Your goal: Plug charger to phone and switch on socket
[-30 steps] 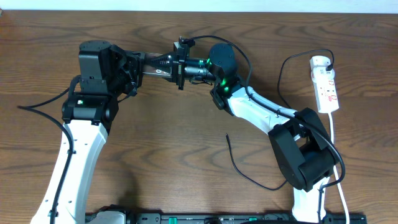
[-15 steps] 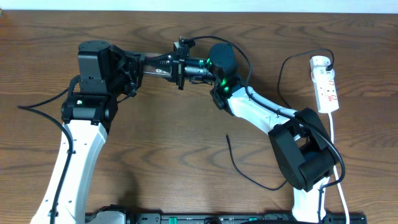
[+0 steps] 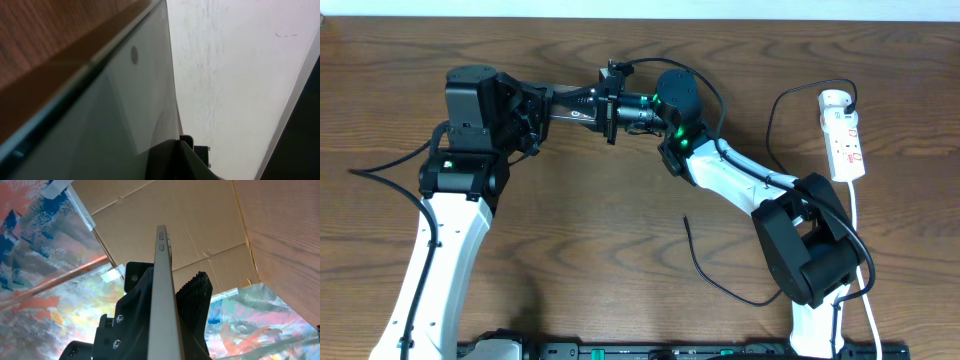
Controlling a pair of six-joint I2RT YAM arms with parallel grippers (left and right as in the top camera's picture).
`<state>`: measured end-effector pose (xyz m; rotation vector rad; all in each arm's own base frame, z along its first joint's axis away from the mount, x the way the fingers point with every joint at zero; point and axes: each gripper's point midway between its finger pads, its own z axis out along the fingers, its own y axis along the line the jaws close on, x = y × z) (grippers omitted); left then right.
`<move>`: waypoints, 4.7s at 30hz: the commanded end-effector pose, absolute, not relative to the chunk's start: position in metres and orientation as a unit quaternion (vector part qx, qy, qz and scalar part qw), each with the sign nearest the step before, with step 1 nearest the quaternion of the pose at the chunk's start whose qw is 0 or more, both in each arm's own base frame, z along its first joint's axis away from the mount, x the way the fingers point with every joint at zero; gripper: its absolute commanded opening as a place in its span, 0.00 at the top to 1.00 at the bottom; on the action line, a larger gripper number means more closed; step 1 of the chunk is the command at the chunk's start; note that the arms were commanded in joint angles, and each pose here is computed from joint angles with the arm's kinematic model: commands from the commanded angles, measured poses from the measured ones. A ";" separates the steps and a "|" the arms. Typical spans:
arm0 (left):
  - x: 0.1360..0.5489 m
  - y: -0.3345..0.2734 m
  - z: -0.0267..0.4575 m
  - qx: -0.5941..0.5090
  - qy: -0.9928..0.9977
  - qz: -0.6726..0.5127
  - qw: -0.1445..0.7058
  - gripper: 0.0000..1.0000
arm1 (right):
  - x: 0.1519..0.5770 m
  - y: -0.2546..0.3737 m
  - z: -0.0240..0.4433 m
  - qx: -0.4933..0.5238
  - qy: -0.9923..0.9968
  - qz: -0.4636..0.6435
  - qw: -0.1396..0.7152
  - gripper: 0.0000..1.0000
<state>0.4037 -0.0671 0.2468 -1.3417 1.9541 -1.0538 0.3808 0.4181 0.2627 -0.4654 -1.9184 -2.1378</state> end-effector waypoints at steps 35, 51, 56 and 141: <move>0.410 -0.054 0.253 -0.542 0.687 -0.403 0.268 0.59 | 0.370 0.417 0.274 -0.113 -0.659 -0.734 0.116 0.99; 0.410 -0.055 0.253 -0.540 0.688 -0.406 0.266 0.85 | 0.370 0.417 0.274 -0.113 -0.659 -0.734 0.117 0.99; 0.410 -0.055 0.253 -0.540 0.688 -0.406 0.266 0.93 | 0.369 0.417 0.274 -0.113 -0.659 -0.734 0.117 0.99; 0.401 -0.031 0.320 -0.372 0.687 -0.574 0.246 0.93 | 0.429 0.299 0.269 0.043 -0.682 -0.727 -0.069 0.01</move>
